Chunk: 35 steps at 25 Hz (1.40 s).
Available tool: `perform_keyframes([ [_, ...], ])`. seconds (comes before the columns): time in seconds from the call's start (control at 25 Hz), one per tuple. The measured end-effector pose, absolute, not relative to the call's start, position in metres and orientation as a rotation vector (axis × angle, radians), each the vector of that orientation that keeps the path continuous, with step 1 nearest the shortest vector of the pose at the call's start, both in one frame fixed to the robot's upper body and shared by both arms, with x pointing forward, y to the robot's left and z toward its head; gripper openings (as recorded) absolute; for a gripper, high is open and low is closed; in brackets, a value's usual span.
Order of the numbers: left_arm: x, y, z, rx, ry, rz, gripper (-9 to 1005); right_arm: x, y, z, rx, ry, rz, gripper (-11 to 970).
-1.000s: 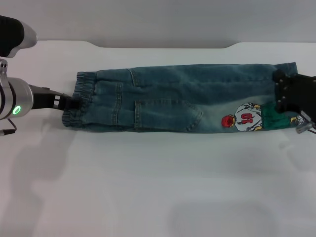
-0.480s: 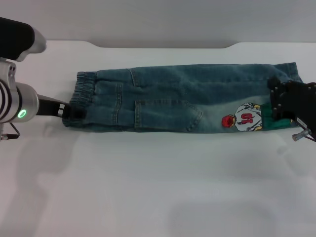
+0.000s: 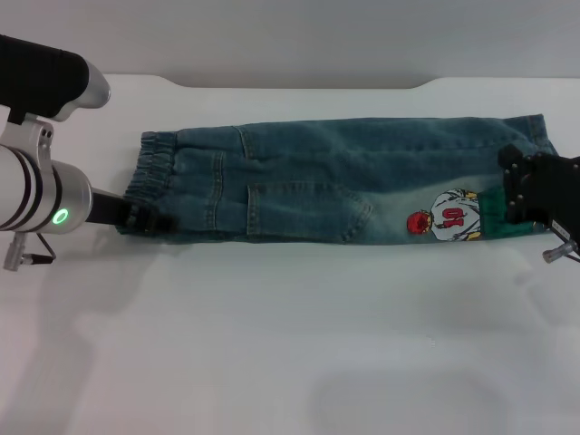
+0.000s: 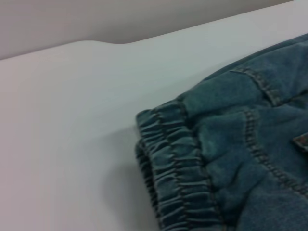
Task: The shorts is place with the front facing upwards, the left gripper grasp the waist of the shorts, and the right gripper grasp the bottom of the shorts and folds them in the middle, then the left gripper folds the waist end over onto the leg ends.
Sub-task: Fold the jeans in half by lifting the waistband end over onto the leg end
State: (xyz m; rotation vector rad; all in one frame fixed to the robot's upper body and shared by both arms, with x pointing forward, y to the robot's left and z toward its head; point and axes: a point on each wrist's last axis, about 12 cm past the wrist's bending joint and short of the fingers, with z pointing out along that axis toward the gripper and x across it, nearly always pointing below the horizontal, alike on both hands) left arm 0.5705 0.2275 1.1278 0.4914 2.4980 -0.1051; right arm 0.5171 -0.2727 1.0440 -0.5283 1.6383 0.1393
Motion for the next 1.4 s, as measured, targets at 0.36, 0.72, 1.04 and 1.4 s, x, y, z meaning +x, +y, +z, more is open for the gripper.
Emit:
perform_keyframes([
  [0.36, 0.574, 0.228, 1.122, 0.494, 2.513, -0.099, 844, 0.517, -0.272, 1.044, -0.531, 1.638, 0.14, 1],
  [0.72, 0.576, 0.231, 1.124, 0.489, 2.505, -0.08, 846, 0.516, -0.271, 1.044, -0.535, 1.637, 0.145, 1],
  [1.04, 0.577, 0.229, 1.118, 0.496, 2.519, -0.08, 841, 0.516, -0.271, 1.044, -0.536, 1.635, 0.146, 0],
  [1.4, 0.578, 0.228, 1.115, 0.497, 2.528, -0.084, 814, 0.518, -0.27, 1.046, -0.536, 1.631, 0.149, 0],
])
